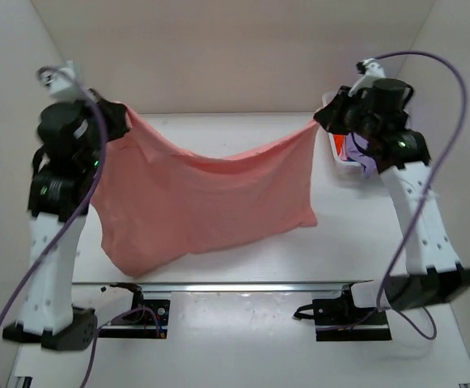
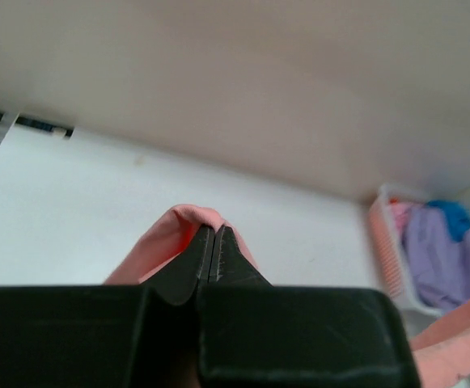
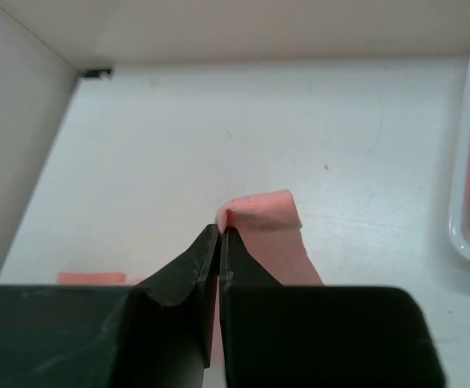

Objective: Fold and stack the t-shirts
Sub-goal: Flatten out the tshirt

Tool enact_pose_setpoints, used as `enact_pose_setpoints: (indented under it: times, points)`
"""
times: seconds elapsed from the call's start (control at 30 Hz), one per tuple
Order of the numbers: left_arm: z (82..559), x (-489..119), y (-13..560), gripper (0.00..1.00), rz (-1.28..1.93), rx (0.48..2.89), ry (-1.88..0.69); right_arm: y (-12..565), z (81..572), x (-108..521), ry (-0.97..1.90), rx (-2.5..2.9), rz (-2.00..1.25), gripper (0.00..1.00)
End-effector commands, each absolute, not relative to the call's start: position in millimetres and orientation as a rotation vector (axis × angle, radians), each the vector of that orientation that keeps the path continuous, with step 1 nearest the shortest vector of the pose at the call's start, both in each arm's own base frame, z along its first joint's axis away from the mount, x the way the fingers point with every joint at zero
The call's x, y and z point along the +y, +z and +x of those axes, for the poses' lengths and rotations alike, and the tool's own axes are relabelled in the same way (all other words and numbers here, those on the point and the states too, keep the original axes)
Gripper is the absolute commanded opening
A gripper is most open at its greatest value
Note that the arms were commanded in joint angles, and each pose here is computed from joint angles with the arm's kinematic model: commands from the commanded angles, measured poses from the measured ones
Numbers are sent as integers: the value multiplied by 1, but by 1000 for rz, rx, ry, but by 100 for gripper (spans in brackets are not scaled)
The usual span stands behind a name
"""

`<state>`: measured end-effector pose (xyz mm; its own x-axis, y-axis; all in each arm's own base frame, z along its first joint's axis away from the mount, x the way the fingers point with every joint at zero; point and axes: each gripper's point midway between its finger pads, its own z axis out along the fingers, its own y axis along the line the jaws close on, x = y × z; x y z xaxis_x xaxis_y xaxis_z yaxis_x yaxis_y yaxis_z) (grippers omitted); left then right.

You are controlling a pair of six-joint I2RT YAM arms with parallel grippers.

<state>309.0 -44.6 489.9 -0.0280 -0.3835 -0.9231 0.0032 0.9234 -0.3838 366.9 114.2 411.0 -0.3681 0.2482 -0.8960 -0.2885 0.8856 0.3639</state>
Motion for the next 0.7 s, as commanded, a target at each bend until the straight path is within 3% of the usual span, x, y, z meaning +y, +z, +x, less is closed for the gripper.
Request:
enact_pose_setpoints:
  times: [0.0, 0.07, 0.17, 0.23, 0.4, 0.6, 0.67]
  points:
    - [370, -51, 445, 0, -230, 1742, -221, 397, 406, 120, 566, 1885, -56, 0]
    - [388, -45, 445, 0, -227, 1765, -191, 382, 437, 119, 535, 1942, -55, 0]
    - [407, -36, 473, 0, -227, 1726, -150, 407, 460, 127, 500, 1916, -93, 0]
    - [406, -27, 513, 0, -240, 1637, -118, 467, 459, 124, 484, 1788, -108, 0]
    - [373, -16, 550, 0, -258, 1518, -114, 516, 444, 98, 602, 1660, -69, 0]
    - [325, -19, 541, 0, -271, 1506, -164, 465, 422, 93, 547, 1766, -70, 0]
    - [301, -28, 512, 0, -263, 1542, -220, 418, 416, 97, 545, 1856, -67, 0]
